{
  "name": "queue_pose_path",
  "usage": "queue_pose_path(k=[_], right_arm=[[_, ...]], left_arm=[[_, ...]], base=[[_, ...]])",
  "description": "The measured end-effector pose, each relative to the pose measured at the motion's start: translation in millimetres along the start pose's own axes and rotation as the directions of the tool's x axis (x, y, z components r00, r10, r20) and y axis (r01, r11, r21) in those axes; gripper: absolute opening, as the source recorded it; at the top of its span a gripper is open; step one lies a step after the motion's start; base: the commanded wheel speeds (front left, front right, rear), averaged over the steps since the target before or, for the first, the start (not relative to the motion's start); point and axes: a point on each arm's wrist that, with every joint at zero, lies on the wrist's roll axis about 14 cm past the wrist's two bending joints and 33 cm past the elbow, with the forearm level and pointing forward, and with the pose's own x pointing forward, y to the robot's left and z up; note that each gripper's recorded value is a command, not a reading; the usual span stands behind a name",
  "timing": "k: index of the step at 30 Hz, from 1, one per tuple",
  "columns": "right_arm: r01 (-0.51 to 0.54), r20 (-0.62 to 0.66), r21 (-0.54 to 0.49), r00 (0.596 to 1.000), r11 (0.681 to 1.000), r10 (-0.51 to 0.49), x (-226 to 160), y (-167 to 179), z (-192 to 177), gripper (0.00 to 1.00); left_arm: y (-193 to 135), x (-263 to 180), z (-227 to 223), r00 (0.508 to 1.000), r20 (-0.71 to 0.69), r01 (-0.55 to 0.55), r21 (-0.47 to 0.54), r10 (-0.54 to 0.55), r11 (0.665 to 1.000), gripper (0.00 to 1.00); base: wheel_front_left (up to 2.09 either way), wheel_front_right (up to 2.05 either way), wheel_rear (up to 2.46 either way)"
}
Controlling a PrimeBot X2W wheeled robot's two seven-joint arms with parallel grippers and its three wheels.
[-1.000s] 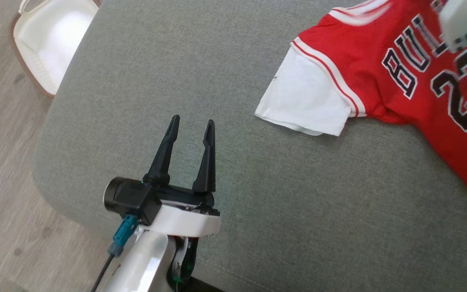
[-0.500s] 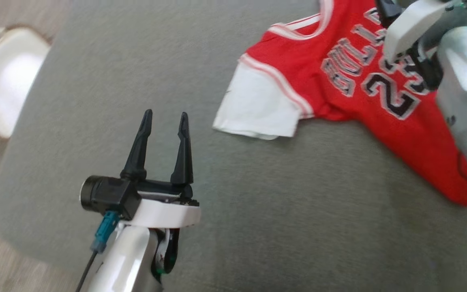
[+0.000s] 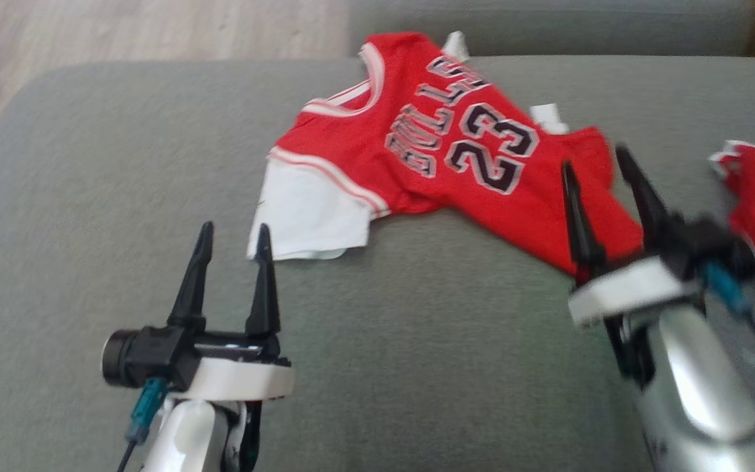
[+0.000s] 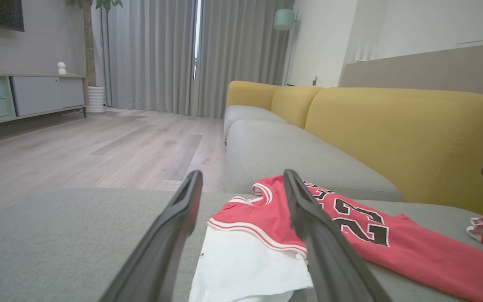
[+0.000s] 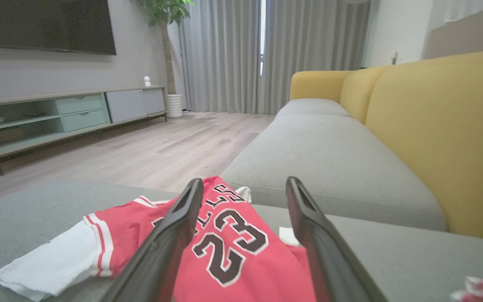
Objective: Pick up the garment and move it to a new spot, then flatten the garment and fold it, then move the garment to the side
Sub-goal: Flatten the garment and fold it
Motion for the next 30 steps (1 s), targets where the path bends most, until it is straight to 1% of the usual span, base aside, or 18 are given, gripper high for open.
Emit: queue_pose_path(k=[3,7,9,11,16,21,25,30], right_arm=[[0.065,-0.003,0.007,0.998,0.998,-0.065,-35,-9,-3,1.00],[0.136,-0.071,0.016,0.988,0.991,-0.134,-82,-16,-25,1.00],[0.174,-0.092,0.047,0.981,0.984,-0.169,-100,-20,-31,1.00],[0.204,-0.099,0.071,0.976,0.976,-0.196,-110,-24,-33,1.00],[0.232,-0.084,0.082,0.971,0.969,-0.225,-112,-32,-29,1.00],[0.272,-0.109,0.118,0.959,0.955,-0.260,-111,-43,-38,1.00],[0.287,-0.167,0.163,0.951,0.944,-0.260,-106,-44,-57,1.00],[0.304,-0.285,0.221,0.929,0.927,-0.237,-96,-42,-84,1.00]], left_arm=[[-9,0,-1,1.000,-0.001,0.030,-0.005,-0.030,1.000,1.00],[-22,-5,-9,0.997,-0.024,0.072,-0.015,-0.072,0.997,1.00],[-27,-6,-11,0.996,-0.031,0.083,-0.018,-0.084,0.996,1.00],[-30,-6,-12,0.995,-0.034,0.096,-0.020,-0.096,0.995,1.00],[-33,-5,-16,0.993,-0.044,0.108,-0.016,-0.108,0.994,1.00],[-32,-4,-20,0.992,-0.054,0.112,-0.013,-0.113,0.994,1.00],[-28,-4,-21,0.993,-0.058,0.102,-0.011,-0.103,0.995,1.00],[-23,-6,-27,0.993,-0.076,0.087,-0.009,-0.087,0.996,1.00]], base=[[0.00,0.00,0.00],[0.00,0.00,0.00],[0.00,0.00,0.00],[0.00,0.00,0.00],[0.00,0.00,0.00],[0.00,0.00,0.00],[0.00,0.00,0.00],[0.00,0.00,0.00]])
